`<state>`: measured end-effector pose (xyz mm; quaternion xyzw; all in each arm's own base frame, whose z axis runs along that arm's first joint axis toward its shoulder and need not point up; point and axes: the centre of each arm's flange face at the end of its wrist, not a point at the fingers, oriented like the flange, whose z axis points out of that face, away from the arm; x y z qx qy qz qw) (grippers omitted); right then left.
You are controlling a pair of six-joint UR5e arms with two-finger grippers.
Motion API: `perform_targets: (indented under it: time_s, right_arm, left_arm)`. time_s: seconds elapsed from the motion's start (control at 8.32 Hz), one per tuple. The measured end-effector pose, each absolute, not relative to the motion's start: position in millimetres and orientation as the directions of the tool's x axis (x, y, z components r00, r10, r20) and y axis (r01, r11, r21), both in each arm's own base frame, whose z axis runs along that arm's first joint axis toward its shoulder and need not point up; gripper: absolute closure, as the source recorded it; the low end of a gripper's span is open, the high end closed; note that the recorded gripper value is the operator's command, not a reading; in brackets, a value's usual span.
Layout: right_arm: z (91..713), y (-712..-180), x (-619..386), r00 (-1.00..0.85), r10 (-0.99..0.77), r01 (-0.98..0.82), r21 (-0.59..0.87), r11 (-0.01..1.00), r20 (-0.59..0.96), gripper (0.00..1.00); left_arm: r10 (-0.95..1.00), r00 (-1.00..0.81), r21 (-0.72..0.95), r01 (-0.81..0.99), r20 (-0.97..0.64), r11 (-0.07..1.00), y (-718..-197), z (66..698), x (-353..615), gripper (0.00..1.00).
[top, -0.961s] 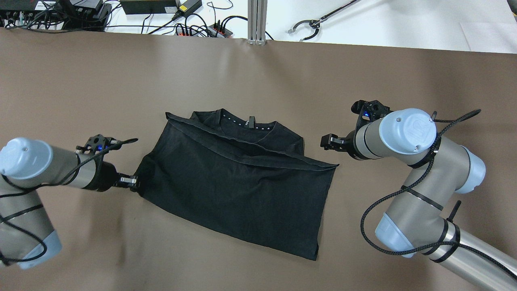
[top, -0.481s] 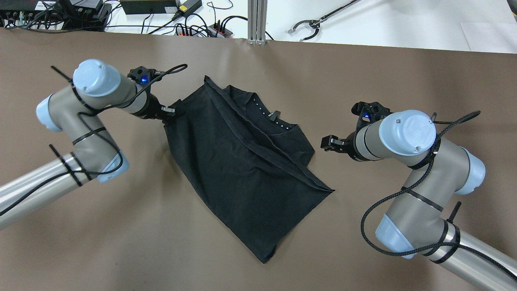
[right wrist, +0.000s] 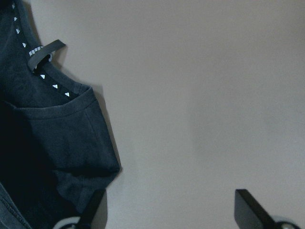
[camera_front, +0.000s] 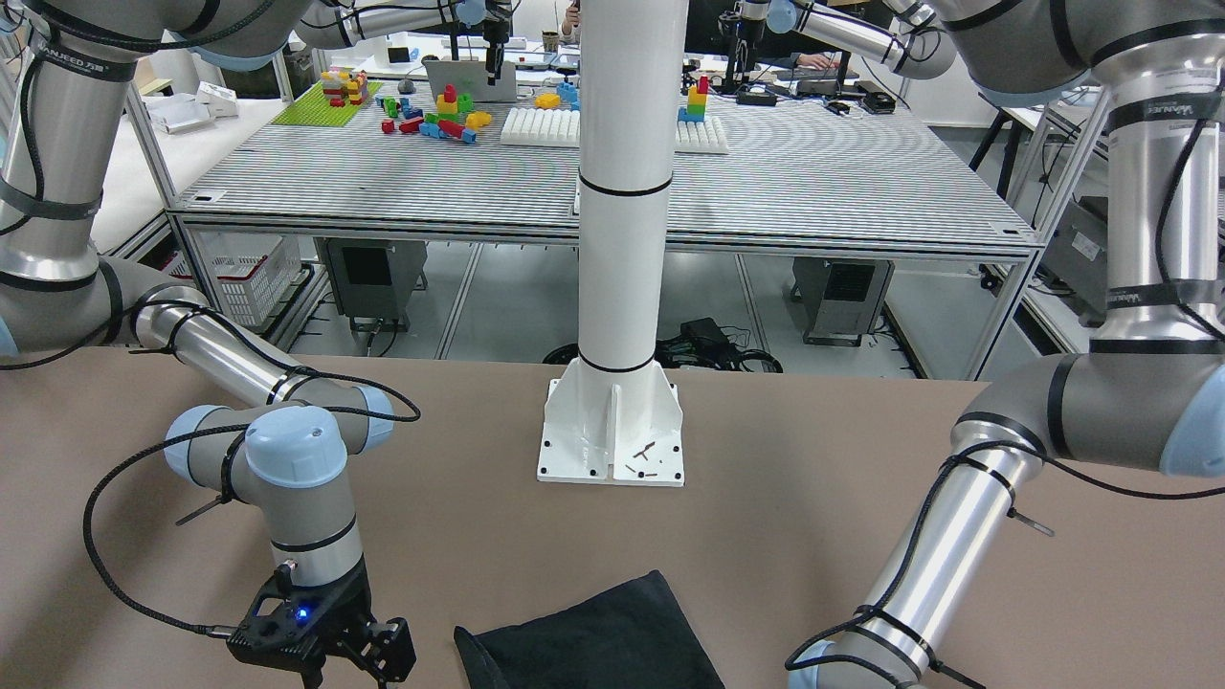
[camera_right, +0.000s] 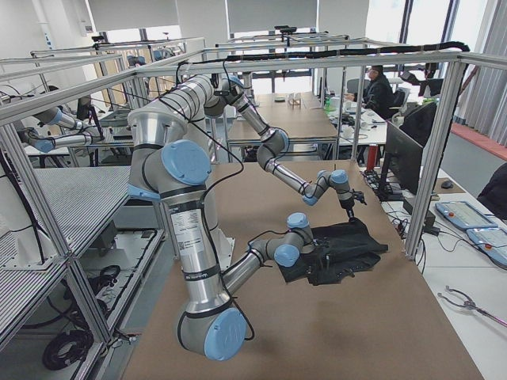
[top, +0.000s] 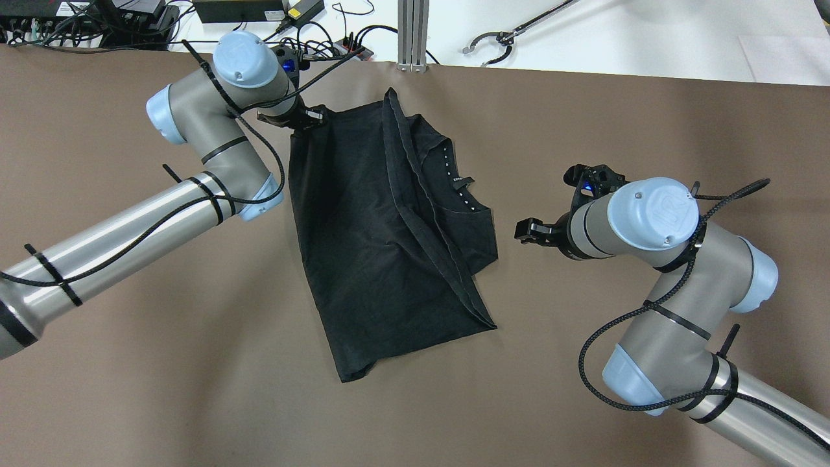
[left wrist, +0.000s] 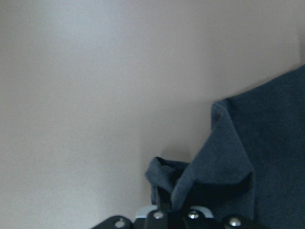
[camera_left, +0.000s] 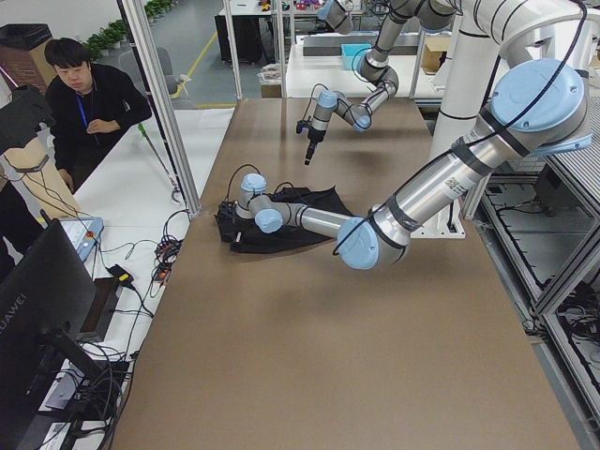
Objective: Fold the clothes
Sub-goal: 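Lift the grasped side edge up and over the shirt with the left gripper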
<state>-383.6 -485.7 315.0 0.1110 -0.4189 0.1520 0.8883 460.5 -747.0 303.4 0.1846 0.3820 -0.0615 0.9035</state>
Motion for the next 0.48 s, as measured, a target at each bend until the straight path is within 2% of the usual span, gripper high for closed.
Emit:
perform_targets:
  time_s: [0.12, 0.24, 0.48]
  right_arm:
    - [315, -486, -384, 0.603, 0.176, -0.362, 0.071, 0.929, 0.778, 0.06]
    - [315, -486, -384, 0.603, 0.175, -0.362, 0.072, 0.929, 0.778, 0.06]
    - [315, -485, -385, 0.604, 0.175, -0.360, 0.071, 0.930, 0.778, 0.06]
  left_arm:
    - [0.042, 0.717, 0.306, 0.243, -0.696, 0.920, -758, 294, 464, 0.64]
    - [0.069, 0.733, 0.336, 0.224, -0.676, 0.915, -768, 290, 458, 0.06]
    - [0.121, 0.758, 0.392, 0.188, -0.641, 0.900, -782, 294, 437, 0.06]
